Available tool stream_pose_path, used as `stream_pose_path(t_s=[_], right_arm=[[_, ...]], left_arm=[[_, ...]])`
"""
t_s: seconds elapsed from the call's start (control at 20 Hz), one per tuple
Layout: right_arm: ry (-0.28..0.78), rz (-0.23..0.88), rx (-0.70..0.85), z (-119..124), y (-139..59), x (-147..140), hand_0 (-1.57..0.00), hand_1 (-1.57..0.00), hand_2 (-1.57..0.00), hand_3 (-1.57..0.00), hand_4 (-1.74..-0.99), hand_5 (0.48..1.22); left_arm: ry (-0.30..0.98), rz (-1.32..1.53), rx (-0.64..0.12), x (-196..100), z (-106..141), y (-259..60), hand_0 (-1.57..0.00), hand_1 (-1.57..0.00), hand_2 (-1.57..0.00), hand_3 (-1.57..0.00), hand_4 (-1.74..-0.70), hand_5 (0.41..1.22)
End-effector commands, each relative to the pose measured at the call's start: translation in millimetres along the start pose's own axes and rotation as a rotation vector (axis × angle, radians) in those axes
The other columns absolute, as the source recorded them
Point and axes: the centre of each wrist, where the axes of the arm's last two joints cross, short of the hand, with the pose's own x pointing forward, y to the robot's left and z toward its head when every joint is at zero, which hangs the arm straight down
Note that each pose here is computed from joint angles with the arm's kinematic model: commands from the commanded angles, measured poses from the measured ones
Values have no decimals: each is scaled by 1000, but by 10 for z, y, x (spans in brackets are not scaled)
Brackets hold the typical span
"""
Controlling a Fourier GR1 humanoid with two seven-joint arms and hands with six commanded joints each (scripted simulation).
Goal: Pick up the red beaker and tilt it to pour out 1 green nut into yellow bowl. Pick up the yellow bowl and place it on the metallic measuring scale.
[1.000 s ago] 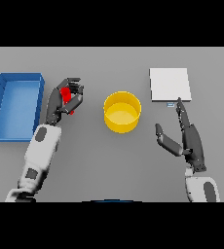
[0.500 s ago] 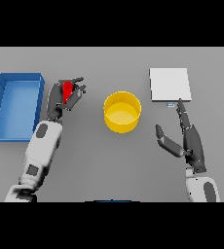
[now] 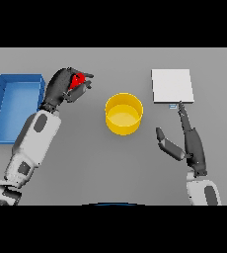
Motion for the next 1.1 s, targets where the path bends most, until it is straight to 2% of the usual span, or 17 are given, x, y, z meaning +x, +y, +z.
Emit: stream_pose_path(t_s=[0.0,0.15,0.25,0.45,0.5,0.6,0.8,0.95,1.05], right_arm=[[-15,-2,4,22,-39,-9,1,1,1,1,-1092,667],[7,1,3,12,-32,8,1,1,1,1,-1092,664],[-18,-2,4,22,-9,47,1,1,1,1,-1096,670],[-11,4,19,23,20,40,1,1,1,1,-1056,692],[-12,8,13,0,-18,57,1,1,1,1,-1054,691],[-9,2,14,-17,32,50,1,1,1,1,-1068,689],[-20,-20,24,8,15,9,1,1,1,1,-1063,681],[3,-24,13,-45,-4,28,1,1,1,1,-1056,672],[-16,-22,43,38,-1,22,1,1,1,1,-1067,684]], left_arm=[[-4,-26,-18,45,-2,-14,-1559,-1560,-1560,-1555,-1735,1127],[-12,-67,-61,191,-5,-116,-1559,-1560,-1560,-1555,-1735,1136],[-34,-183,-102,328,-88,-53,-1564,-1564,-1564,-1561,-1737,1149],[-113,-505,-265,589,-286,-29,-1568,-1568,-1568,-1567,-1739,1177],[-121,-576,-302,641,-329,-24,-1569,-1569,-1569,-1568,-1740,1186],[-149,-710,-385,719,-386,-74,-1569,-1570,-1569,-1569,-1740,1199],[-189,-958,-528,937,-494,-159,-1570,-1570,-1570,-1570,-1582,1212],[-202,-1109,-581,1046,-590,-229,-1571,-1571,-1571,-1571,-1657,1216],[-225,-1204,-620,1131,-626,-270,-1571,-1571,-1571,-1571,-1685,1218]])
